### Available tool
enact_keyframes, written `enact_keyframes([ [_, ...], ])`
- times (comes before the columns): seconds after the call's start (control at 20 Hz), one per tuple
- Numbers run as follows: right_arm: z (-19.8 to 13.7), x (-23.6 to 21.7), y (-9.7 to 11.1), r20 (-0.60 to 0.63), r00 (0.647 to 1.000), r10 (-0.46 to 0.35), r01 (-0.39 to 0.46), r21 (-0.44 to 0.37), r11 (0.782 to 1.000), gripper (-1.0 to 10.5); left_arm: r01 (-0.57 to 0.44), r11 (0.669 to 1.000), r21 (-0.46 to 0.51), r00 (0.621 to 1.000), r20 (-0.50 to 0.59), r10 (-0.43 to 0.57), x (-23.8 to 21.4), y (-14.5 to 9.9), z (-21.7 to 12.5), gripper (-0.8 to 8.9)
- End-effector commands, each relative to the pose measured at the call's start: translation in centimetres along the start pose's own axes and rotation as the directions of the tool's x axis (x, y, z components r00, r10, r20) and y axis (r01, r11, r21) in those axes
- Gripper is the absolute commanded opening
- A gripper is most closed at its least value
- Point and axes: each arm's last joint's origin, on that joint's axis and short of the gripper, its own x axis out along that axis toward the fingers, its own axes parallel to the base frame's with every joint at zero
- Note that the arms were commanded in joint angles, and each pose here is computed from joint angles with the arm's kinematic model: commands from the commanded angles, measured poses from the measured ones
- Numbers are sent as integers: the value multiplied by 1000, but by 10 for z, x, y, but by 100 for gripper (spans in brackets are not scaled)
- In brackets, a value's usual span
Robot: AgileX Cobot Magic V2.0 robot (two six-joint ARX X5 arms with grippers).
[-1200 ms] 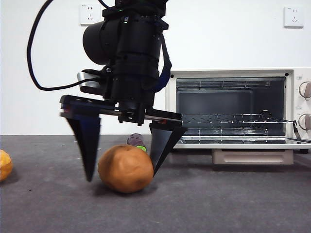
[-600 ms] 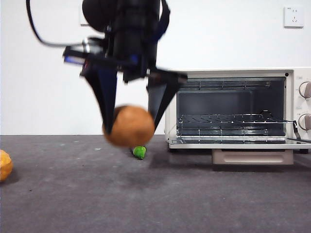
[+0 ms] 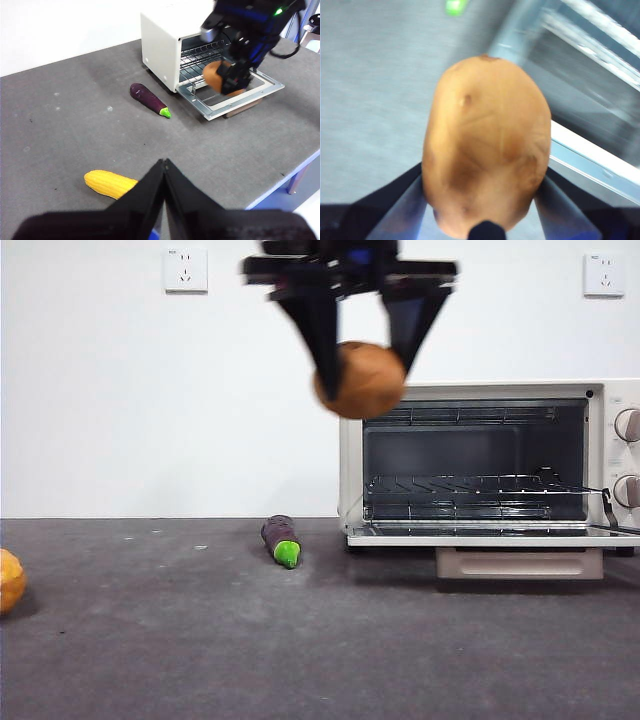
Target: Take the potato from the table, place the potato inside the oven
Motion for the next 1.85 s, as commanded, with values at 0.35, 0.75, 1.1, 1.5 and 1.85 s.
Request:
enact_keyframes([
  [0.35, -64, 27, -80, 35, 991, -126, 114, 230, 967, 95, -147, 989, 11, 989, 27, 147, 1, 4, 1, -6],
  [0.75, -48, 62, -107, 357, 931, -73, -92, 424, 901, 94, -153, 988, 11, 988, 27, 153, 2, 4, 1, -6],
  [1.1, -30, 88, -111, 413, 906, -87, -122, 454, 883, 94, -189, 981, 35, 982, -7, 189, 13, -2, 8, -6],
  [1.5, -19, 115, -130, 435, 886, -158, -121, 546, 829, 93, -193, 980, 54, 980, -36, 195, 22, -6, 13, -6],
  [1.85, -15, 126, -143, 455, 869, -193, -145, 608, 781, 174, -195, 980, 36, 980, -36, 196, 22, -6, 13, -6],
])
